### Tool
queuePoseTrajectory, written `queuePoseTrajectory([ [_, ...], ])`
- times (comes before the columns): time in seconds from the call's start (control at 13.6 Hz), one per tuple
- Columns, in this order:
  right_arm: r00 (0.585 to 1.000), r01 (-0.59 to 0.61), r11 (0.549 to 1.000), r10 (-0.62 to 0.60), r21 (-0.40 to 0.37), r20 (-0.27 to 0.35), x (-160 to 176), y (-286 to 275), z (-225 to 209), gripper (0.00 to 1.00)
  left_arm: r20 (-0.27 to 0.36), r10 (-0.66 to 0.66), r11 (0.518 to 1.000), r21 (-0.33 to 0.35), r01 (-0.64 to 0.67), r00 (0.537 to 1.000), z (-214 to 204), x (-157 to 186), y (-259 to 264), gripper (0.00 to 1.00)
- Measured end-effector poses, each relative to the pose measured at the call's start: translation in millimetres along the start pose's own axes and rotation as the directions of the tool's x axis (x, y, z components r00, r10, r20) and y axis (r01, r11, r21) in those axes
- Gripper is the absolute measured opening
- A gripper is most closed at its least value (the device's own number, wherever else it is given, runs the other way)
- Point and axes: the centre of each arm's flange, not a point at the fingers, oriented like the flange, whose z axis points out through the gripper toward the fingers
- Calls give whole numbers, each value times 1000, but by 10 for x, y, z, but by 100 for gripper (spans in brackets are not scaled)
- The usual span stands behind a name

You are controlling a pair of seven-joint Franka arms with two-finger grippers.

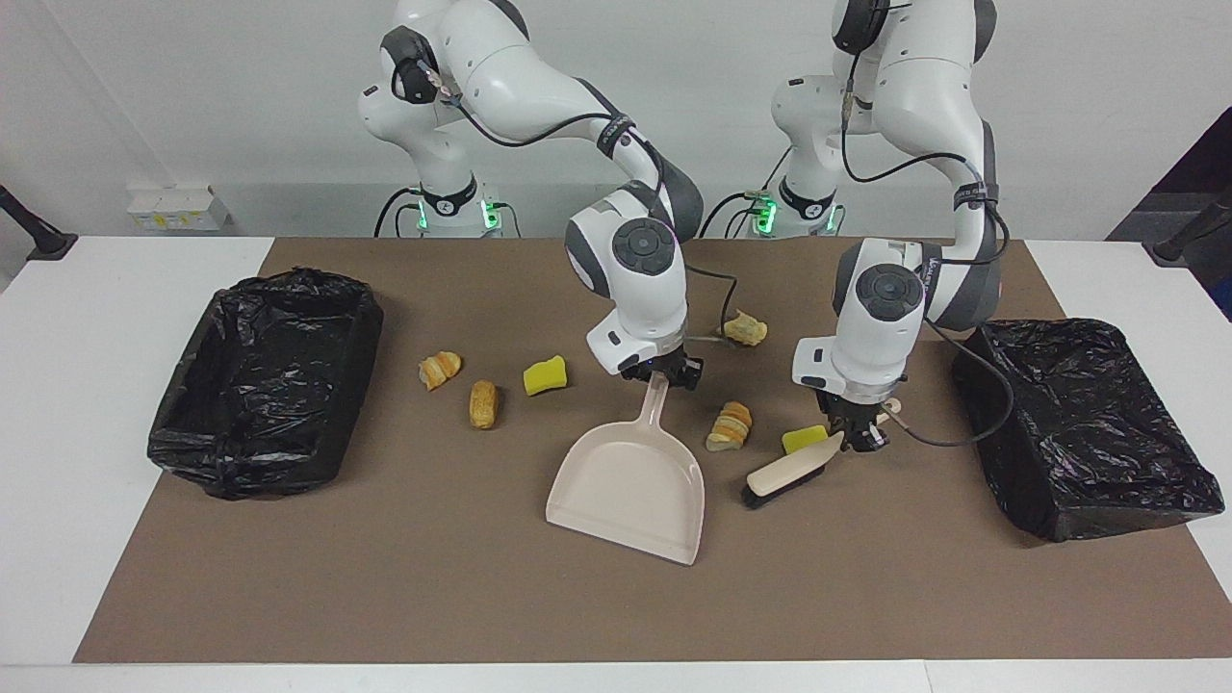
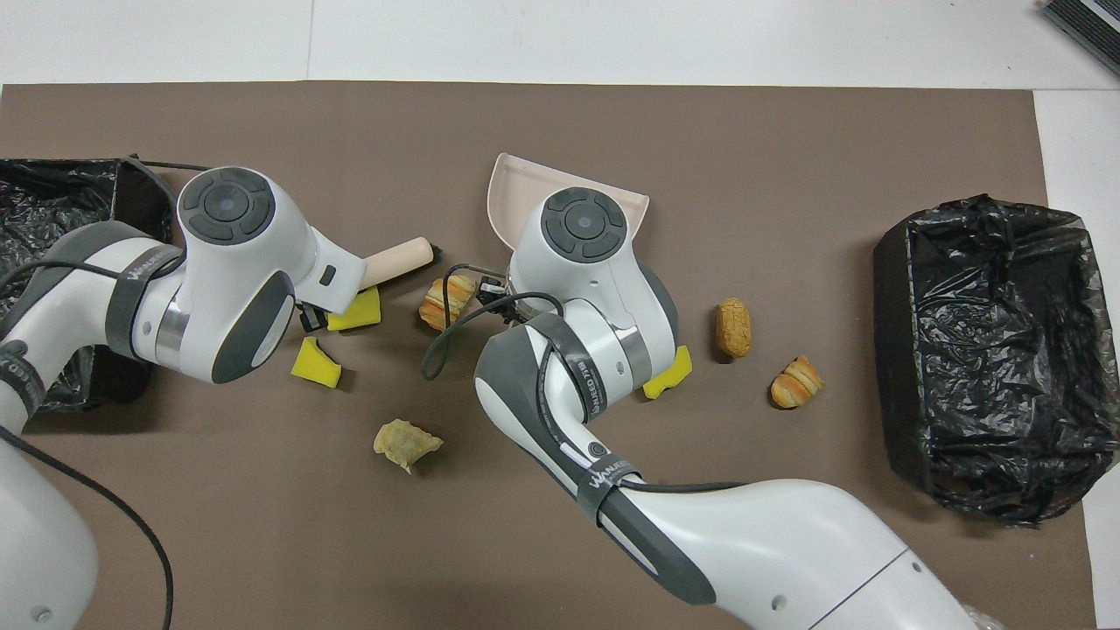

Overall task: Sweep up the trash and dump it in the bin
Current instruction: 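Lift the brush with the left gripper while the right gripper positions the dustpan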

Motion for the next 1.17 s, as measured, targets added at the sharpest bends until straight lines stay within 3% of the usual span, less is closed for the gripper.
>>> queuePoseTrajectory([
  [0.22, 1000, -14, 1000, 14, 11, 1, 23, 53, -65, 91, 37, 27, 999, -22, -27, 999, -61, -24, 277, 25],
  [0.44, 1000, -20, 999, 20, 31, -16, 64, 60, -103, 91, 40, -39, 999, -7, 40, 998, -227, 7, 386, 25],
  [0.59, 999, -26, 999, 27, 43, -18, 76, 65, -93, 85, 57, -179, 984, 3, 180, 982, -396, -55, 444, 25],
  [0.73, 999, -35, 997, 36, 64, -17, 81, 59, -83, 72, 118, -310, 950, -4, 312, 944, -538, -203, 533, 25],
  [0.81, 999, -36, 997, 38, 72, -16, 84, 59, -77, 72, 143, -364, 930, -2, 368, 920, -596, -278, 574, 25],
  [0.95, 999, -36, 996, 37, 76, -16, 84, 57, -82, 55, 180, -488, 870, 16, 493, 854, -607, -419, 688, 25],
  [1.03, 999, -36, 996, 37, 77, -16, 85, 57, -88, 41, 196, -575, 814, 37, 580, 794, -547, -495, 786, 25],
  [1.1, 999, -35, 996, 37, 77, -15, 84, 56, -101, 31, 215, -679, 727, 67, 683, 702, -449, -588, 919, 25],
  [1.17, 999, -34, 997, 35, 70, -8, 81, 61, -115, 31, 225, -774, 623, 103, 775, 592, -359, -684, 1033, 25],
])
